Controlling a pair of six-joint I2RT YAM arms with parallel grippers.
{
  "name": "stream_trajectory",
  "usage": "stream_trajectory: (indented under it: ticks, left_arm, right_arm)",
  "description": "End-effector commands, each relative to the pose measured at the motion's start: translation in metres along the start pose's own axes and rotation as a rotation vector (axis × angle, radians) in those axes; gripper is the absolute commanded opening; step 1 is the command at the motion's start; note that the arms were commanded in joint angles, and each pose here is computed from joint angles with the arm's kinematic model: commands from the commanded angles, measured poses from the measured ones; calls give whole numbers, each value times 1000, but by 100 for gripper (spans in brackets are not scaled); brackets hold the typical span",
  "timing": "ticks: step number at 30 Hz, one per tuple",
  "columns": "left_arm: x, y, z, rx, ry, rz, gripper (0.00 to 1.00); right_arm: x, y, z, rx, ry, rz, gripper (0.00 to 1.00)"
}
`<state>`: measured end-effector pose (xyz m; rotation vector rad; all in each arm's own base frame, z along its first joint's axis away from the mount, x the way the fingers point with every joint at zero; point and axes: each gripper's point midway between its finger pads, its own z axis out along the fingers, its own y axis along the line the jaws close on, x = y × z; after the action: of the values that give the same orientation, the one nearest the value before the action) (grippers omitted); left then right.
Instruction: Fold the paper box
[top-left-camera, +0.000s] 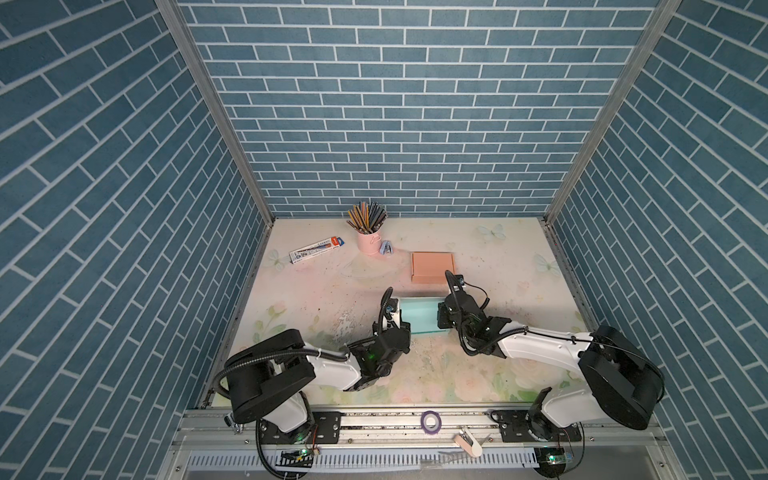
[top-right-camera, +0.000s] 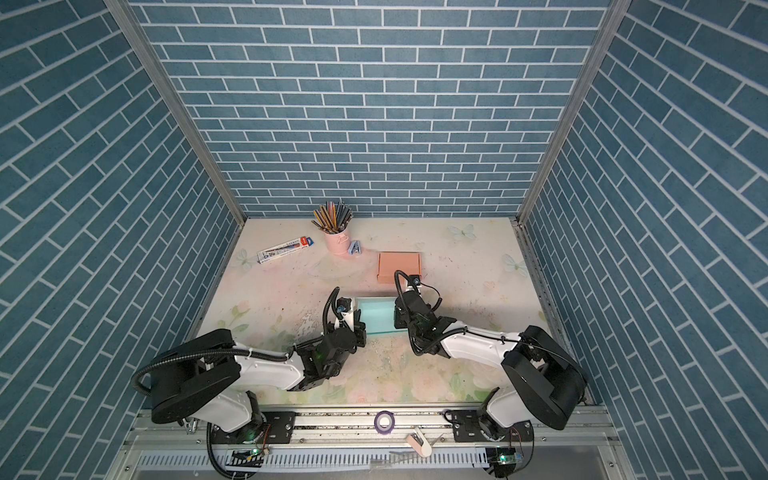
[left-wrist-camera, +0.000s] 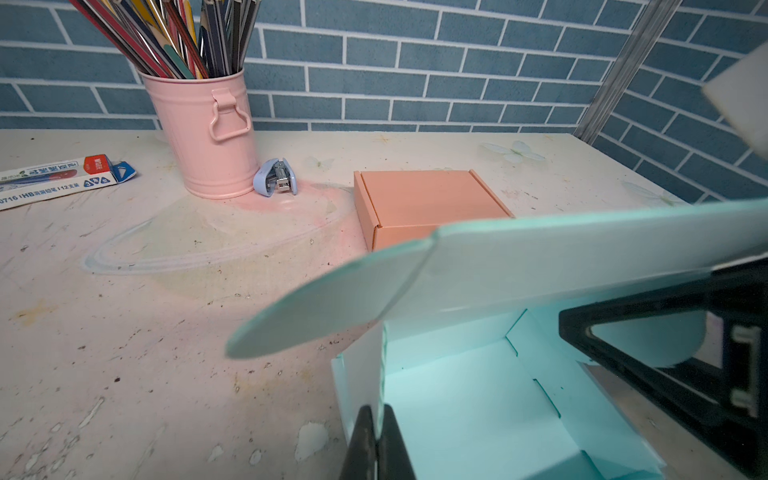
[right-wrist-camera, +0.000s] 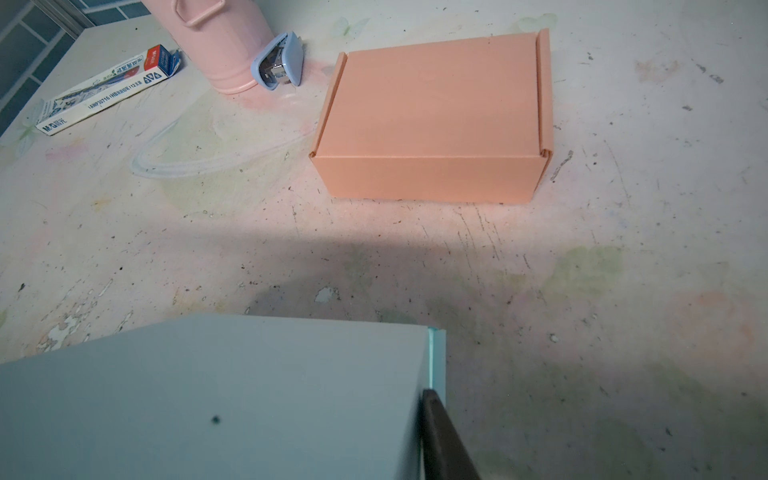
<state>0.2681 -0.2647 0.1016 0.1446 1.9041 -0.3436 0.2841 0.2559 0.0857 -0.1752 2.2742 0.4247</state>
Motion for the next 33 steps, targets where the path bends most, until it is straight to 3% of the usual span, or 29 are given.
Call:
stream_trajectory:
  ticks: [1, 12, 19, 27, 33]
  left_arm:
    - [6, -27, -7, 146, 79, -85, 2]
    - [5, -26, 3, 143, 168, -189, 2]
    - [-4, -25, 3, 114, 174, -155, 2]
    - [26, -19, 5, 130, 125, -82, 2]
    - [29, -21, 2, 123, 119, -43, 2]
  right_arm:
    - [16, 29, -7, -108, 76, -2, 24]
    - [17, 33, -3, -93, 75, -39, 24]
    - [14, 34, -4, -77, 62, -66, 24]
    - [19, 32, -1, -67, 74, -77, 25]
    - [21, 31, -4, -72, 71, -77, 25]
